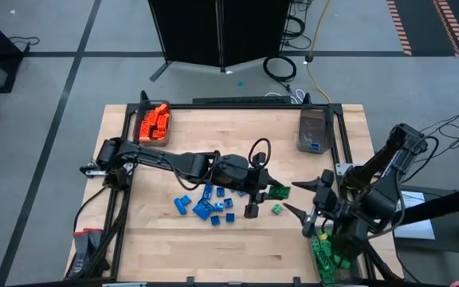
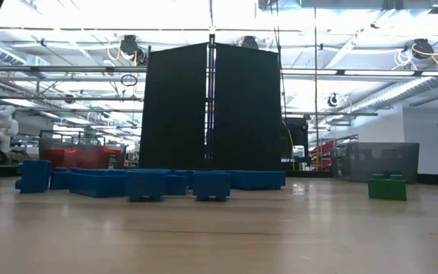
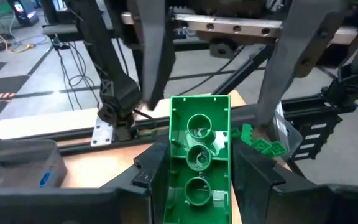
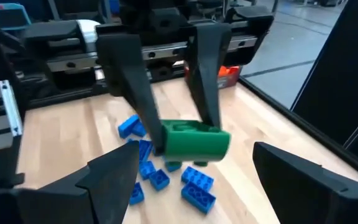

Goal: Sort blocks
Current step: Put the green game piece into the bottom right black bin

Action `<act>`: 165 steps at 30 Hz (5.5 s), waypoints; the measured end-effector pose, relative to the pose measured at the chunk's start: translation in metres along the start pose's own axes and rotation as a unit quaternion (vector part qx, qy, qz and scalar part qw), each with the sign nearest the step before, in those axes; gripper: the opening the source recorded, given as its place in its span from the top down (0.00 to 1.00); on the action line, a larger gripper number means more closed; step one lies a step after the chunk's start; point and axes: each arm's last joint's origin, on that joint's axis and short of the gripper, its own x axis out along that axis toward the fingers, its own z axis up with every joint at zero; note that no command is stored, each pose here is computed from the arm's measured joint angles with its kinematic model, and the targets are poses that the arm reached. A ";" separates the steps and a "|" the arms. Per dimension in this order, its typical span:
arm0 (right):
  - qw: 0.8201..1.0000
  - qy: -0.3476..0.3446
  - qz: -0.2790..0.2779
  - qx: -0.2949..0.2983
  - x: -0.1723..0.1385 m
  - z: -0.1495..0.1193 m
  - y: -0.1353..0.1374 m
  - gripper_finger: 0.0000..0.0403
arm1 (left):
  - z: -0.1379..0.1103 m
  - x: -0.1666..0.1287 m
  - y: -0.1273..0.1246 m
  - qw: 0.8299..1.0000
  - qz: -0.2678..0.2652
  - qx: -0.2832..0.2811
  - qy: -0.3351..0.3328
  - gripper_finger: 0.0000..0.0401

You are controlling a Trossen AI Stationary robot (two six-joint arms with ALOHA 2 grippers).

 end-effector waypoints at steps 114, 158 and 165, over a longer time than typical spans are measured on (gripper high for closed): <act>0.832 0.553 -0.030 0.035 -0.077 -0.107 0.025 0.22 | -0.195 0.137 0.006 0.981 -0.069 0.080 0.165 0.12; 0.982 0.184 -0.041 -0.029 -0.027 -0.071 0.019 0.22 | -0.054 0.062 0.019 0.944 -0.149 -0.285 0.080 0.69; 0.971 0.181 -0.026 -0.155 -0.005 -0.032 0.021 0.22 | -0.043 0.056 0.014 0.909 -0.191 -0.362 0.080 0.69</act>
